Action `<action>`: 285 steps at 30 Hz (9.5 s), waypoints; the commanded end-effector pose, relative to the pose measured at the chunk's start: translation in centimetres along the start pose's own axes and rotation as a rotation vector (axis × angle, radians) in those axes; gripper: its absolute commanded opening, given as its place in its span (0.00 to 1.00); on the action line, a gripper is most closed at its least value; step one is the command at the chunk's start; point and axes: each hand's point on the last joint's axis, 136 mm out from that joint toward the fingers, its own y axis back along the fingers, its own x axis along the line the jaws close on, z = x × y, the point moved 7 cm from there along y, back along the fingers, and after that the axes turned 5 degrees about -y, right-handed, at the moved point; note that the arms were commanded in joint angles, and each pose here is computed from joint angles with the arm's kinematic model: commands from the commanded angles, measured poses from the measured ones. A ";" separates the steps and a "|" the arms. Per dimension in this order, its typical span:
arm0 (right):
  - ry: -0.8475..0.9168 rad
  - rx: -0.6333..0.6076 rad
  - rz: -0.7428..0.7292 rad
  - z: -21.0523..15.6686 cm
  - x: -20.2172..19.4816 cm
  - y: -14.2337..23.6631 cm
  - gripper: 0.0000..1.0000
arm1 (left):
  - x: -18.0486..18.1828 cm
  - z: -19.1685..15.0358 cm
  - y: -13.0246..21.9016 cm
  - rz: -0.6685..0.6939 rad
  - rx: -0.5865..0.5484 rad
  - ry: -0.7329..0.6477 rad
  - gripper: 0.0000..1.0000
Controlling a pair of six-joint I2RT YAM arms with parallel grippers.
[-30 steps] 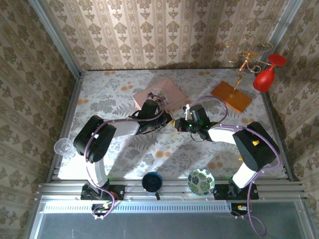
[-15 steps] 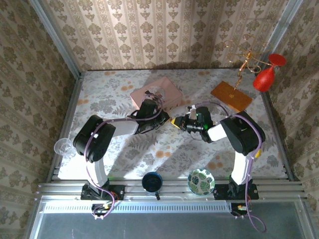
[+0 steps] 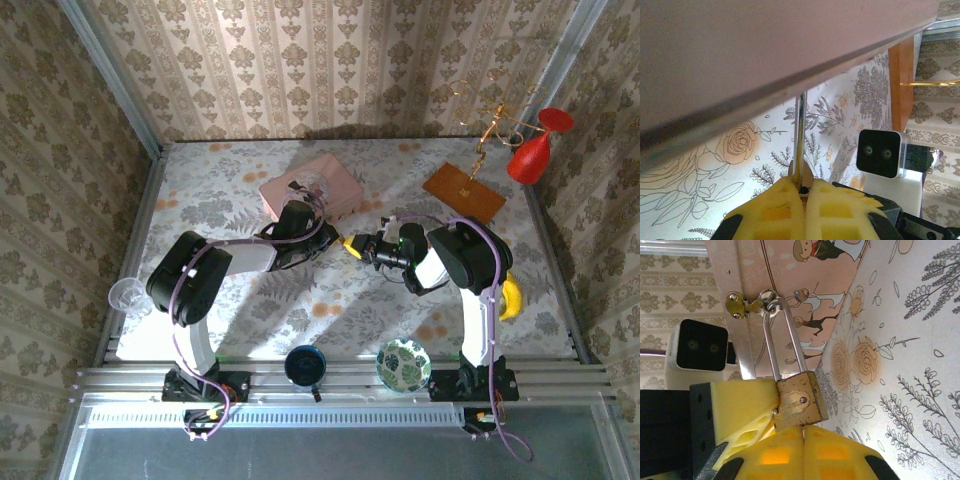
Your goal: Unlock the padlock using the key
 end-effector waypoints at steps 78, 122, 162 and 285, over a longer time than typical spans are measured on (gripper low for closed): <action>0.270 0.015 -0.351 0.8 2.7 -3.2 0.29 | 3.7 -4.7 1.9 0.021 0.207 0.047 0.46; 0.612 0.103 -0.568 1.3 3.6 -4.1 0.29 | 4.1 8.4 9.0 0.690 -0.085 -0.471 1.00; 0.533 0.064 -0.533 1.6 3.0 -5.2 0.00 | 4.8 8.0 8.9 0.698 -0.064 -0.446 1.00; 0.015 -0.443 -0.289 5.3 4.5 -0.8 0.00 | 5.3 5.6 9.6 0.883 -0.001 -0.596 1.00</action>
